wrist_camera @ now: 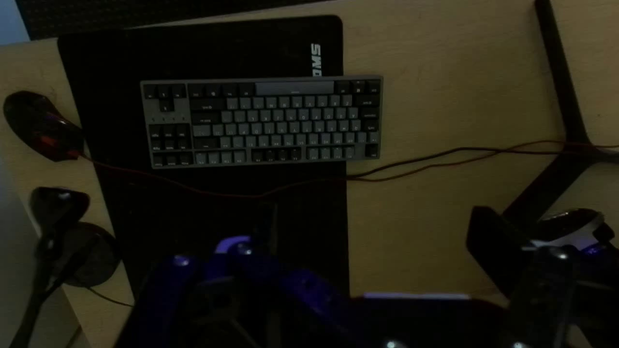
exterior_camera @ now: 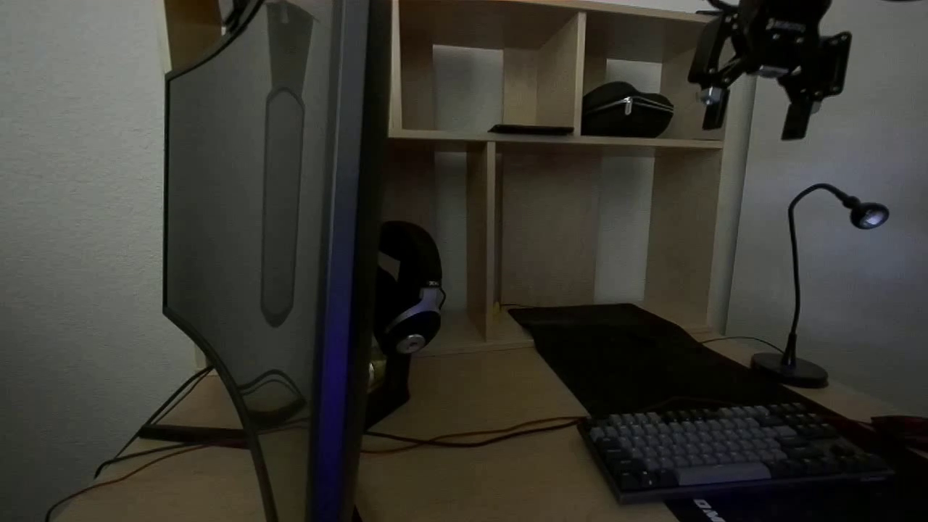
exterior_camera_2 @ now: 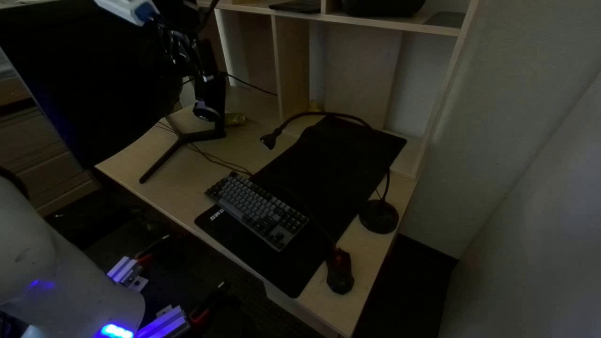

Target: Press the escape key on the keyboard

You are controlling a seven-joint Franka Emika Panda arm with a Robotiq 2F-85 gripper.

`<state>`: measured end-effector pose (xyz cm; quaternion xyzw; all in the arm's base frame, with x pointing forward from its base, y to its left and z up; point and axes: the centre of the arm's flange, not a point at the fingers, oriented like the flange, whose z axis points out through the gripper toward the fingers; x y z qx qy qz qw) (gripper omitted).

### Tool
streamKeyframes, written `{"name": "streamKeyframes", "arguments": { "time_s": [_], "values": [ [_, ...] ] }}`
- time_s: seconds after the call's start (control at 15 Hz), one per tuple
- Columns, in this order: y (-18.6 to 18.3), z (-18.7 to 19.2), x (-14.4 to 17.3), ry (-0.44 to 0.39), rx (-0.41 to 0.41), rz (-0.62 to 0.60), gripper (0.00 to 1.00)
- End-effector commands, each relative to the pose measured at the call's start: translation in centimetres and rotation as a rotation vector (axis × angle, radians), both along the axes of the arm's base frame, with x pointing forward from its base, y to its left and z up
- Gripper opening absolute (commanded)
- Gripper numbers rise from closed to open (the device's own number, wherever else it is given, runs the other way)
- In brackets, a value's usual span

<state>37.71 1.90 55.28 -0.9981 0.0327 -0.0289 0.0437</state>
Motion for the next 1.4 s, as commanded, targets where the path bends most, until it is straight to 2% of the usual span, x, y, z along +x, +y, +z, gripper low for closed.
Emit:
{"name": "streamKeyframes", "arguments": {
  "time_s": [0.0,0.13,0.2,0.53,0.8,0.93,1.0,1.07,1.33],
  "values": [
    [4.5,-6.0,-0.3,-0.078,0.007,-0.017,1.0],
    [5.3,-7.1,-0.2,-0.07,0.002,-0.06,1.0],
    [4.6,-5.4,0.1,-0.062,-0.006,-0.031,1.0],
    [5.6,-7.3,0.6,-0.041,-0.019,-0.034,1.0],
    [8.7,-11.5,3.3,-0.044,0.098,-0.034,1.0],
    [8.8,-12.9,4.0,-0.056,0.115,-0.056,1.0],
    [8.8,-12.8,3.9,-0.056,0.114,-0.085,1.0],
    [8.6,-11.9,3.3,-0.051,0.093,-0.059,1.0],
    [8.6,-12.7,3.8,-0.047,0.095,-0.073,1.0]
  ]
}}
